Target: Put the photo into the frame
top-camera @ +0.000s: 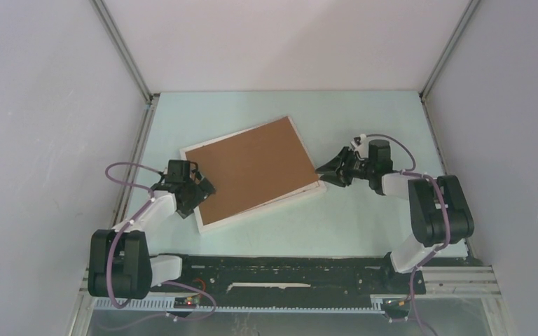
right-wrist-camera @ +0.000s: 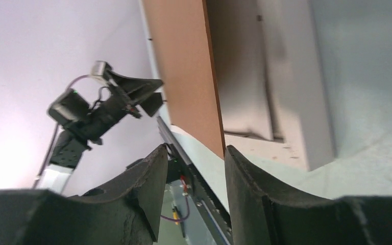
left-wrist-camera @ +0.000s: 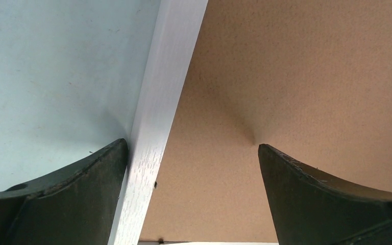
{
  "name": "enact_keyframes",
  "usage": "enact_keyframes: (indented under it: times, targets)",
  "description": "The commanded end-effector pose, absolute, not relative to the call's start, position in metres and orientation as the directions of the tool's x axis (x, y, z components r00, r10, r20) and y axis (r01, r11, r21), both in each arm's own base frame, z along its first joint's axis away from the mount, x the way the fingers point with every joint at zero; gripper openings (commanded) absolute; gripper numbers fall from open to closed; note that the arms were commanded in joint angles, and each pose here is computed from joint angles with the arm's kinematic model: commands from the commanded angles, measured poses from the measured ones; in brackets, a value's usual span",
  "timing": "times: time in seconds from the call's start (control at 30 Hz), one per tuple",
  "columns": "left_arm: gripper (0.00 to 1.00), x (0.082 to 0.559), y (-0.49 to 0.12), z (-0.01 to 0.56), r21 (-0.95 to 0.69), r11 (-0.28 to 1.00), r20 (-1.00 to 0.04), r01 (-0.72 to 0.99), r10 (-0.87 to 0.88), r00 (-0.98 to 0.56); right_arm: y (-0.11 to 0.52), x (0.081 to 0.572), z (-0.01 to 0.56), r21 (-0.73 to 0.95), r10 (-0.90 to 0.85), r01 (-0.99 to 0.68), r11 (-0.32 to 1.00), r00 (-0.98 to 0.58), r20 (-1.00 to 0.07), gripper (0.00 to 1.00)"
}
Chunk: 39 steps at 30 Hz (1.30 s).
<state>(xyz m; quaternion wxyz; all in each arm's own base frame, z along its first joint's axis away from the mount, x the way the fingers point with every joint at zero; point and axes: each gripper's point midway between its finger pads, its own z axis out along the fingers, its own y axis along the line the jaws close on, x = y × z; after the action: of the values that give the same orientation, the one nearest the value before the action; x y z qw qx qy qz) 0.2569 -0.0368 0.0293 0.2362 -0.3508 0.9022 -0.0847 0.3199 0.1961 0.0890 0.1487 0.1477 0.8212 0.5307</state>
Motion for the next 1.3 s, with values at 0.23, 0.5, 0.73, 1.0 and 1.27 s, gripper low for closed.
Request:
enact_keyframes:
  times: [0.23, 0.5, 0.73, 1.0, 1.27]
  targets:
    - [1.00, 0.248, -0.066, 0.025, -0.425, 0.720, -0.283, -0.548, -0.681, -0.675, 0.226, 0.321, 0.169, 0.991, 0.447, -0.024, 0.133, -0.891, -0.081, 0.50]
    - [1.00, 0.249, -0.070, 0.038, -0.458, 0.746, -0.329, -0.483, -0.647, -0.688, 0.246, 0.320, 0.186, 0.995, 0.441, -0.087, 0.042, -0.892, -0.097, 0.42]
    - [1.00, 0.249, -0.053, 0.068, -0.465, 0.768, -0.476, -0.441, -0.637, -0.607, 0.251, 0.315, 0.192, 0.990, 0.436, -0.126, 0.071, -0.888, -0.144, 0.41]
    - [1.00, 0.242, -0.025, 0.134, -0.489, 0.771, -0.653, -0.408, -0.634, -0.415, 0.252, 0.315, 0.195, 0.988, 0.436, -0.133, 0.079, -0.887, -0.155, 0.41]
    - [1.00, 0.269, -0.116, 0.215, -0.317, 0.937, -0.857, 0.146, -0.217, -0.467, 0.262, 0.314, 0.201, 0.987, 0.425, -0.140, 0.075, -0.891, -0.158, 0.40]
